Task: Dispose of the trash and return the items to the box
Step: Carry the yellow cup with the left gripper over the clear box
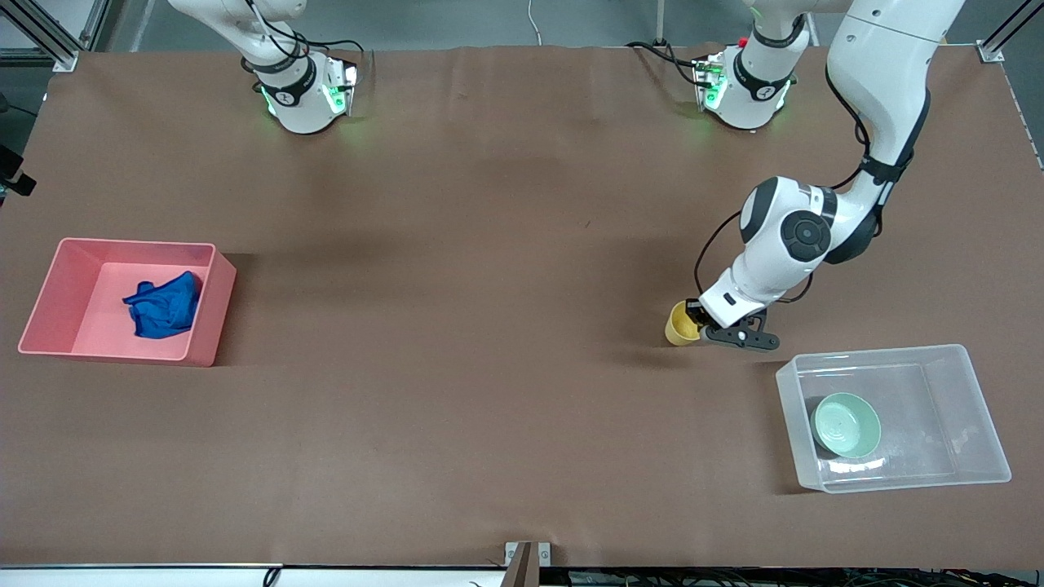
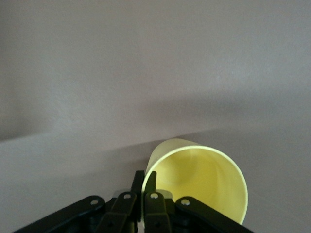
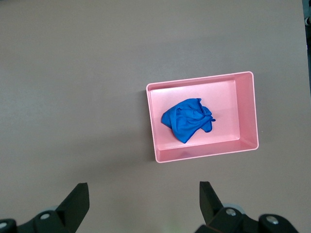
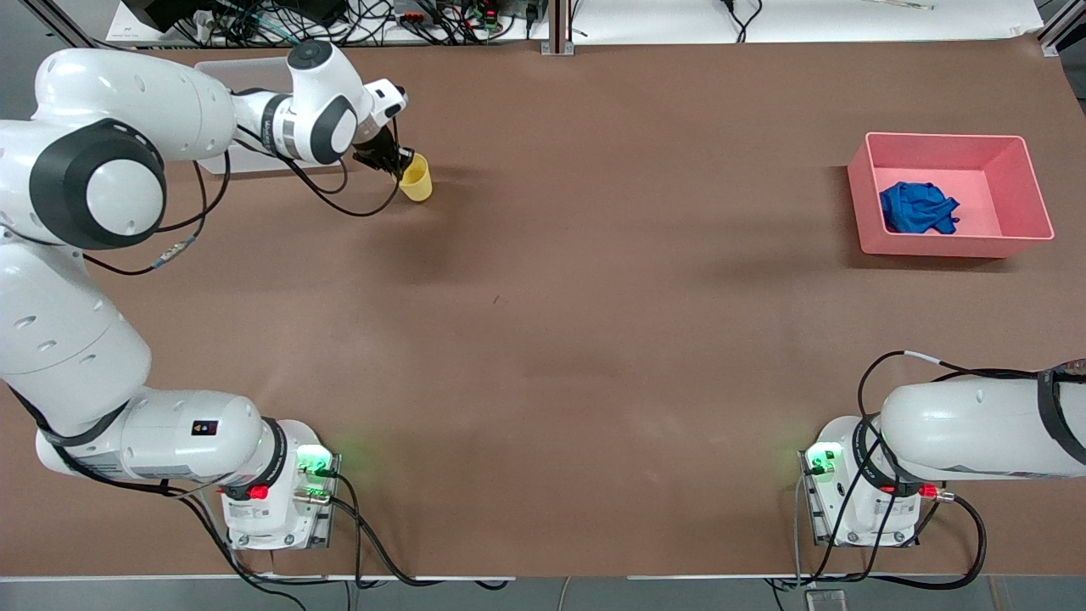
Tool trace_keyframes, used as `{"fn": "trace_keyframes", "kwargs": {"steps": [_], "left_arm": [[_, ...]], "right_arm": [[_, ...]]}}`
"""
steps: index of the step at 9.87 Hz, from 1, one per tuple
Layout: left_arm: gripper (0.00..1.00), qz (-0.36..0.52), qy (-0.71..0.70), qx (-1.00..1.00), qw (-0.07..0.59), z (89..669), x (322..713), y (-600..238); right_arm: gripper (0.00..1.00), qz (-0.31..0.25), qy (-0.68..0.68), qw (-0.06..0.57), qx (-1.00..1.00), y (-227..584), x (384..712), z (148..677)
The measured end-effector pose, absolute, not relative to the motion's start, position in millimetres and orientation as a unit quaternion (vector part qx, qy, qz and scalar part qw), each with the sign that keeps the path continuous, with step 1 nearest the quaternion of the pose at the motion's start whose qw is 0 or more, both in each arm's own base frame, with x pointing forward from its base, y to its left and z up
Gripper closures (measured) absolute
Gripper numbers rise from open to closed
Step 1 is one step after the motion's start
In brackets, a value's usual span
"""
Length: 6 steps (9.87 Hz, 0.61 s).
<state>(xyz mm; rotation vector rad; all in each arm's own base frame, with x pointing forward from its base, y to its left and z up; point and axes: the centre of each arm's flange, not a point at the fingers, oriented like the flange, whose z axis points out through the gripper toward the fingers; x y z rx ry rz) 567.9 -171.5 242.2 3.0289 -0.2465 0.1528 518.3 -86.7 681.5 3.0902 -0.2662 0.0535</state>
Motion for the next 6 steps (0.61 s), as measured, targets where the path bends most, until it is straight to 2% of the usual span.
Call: {"fn": "trace_keyframes", "kwargs": {"steps": [3, 5, 6], "left_arm": [[0.97, 0.023, -0.079, 0.996, 0.031, 323.6, 617.8, -148.9], [0.97, 0.034, -0.090, 0.995, 0.024, 397.6, 661.9, -102.5], [0.97, 0.047, -0.099, 0.994, 0.020, 412.4, 680.9, -67.7]], "right_arm": [[0.00, 0.017, -0.086, 0.020, 0.996, -86.7, 518.3, 681.5], [0.00, 0.017, -0.086, 0.019, 0.996, -86.7, 518.3, 681.5], [0.00, 0.017, -0.086, 0.019, 0.996, -86.6, 518.3, 681.5]]}}
